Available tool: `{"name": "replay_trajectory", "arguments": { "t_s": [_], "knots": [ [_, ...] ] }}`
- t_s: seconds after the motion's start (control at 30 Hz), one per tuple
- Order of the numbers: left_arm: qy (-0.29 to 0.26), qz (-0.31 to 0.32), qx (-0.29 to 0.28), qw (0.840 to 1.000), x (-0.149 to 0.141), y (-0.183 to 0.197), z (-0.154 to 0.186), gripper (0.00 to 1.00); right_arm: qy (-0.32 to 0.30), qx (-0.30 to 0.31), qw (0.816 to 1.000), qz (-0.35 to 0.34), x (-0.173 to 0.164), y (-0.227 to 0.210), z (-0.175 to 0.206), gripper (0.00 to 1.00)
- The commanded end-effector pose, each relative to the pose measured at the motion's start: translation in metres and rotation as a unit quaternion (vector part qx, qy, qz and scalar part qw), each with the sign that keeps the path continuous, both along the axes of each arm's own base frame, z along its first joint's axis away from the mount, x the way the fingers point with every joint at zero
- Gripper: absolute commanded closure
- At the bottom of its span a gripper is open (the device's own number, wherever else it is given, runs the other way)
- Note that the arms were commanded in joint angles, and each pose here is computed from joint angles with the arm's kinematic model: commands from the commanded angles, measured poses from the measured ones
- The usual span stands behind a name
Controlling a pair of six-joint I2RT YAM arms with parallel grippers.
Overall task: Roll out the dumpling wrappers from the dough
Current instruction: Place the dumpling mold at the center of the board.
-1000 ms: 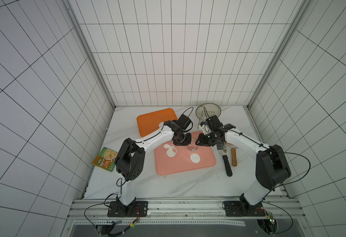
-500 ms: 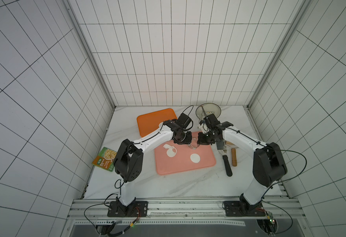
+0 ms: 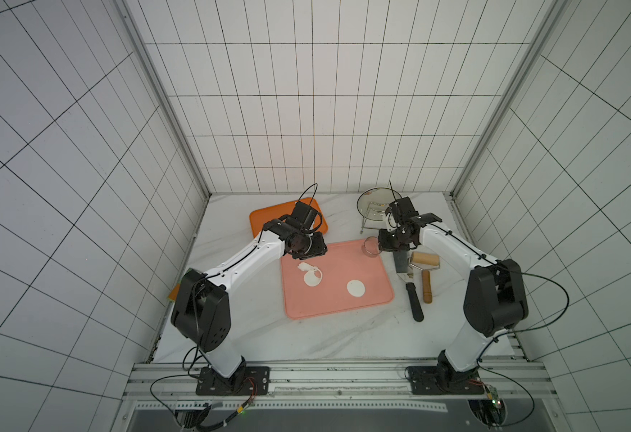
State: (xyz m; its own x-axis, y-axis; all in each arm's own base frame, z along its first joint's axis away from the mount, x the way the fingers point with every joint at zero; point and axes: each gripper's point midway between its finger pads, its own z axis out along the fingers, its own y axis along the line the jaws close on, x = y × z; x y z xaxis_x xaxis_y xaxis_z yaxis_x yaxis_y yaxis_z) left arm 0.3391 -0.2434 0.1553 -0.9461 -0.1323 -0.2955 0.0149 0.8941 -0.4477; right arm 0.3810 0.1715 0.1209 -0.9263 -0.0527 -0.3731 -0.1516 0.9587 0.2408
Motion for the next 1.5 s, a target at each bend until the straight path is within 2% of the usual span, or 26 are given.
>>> {"name": "replay_trajectory", "arguments": {
  "t_s": [0.0,0.37,0.8,1.03,1.3,1.47],
  "knots": [
    [-0.004,0.015,-0.017,1.000,-0.001,0.008,0.000,0.55,-0.018,-0.032,0.998,-0.054,0.023,-0.044,0.009,1.00],
    [0.017,0.025,-0.029,0.999,-0.016,0.021,-0.016,0.55,-0.022,-0.035,0.977,-0.207,0.076,-0.142,0.000,1.00],
    [0.033,0.031,-0.033,0.998,-0.021,0.026,-0.028,0.55,0.014,-0.037,0.962,-0.269,0.105,-0.189,-0.039,0.99],
    [0.035,0.035,-0.035,0.998,-0.020,0.029,-0.029,0.55,0.029,-0.037,0.961,-0.272,0.106,-0.193,-0.050,0.87],
    [0.037,0.040,-0.038,0.998,-0.022,0.031,-0.031,0.55,0.042,-0.037,0.962,-0.268,0.103,-0.191,-0.059,0.85],
    [0.037,0.042,-0.038,0.998,-0.022,0.033,-0.033,0.55,0.036,-0.041,0.961,-0.273,0.102,-0.194,-0.054,0.68]
  ]
}}
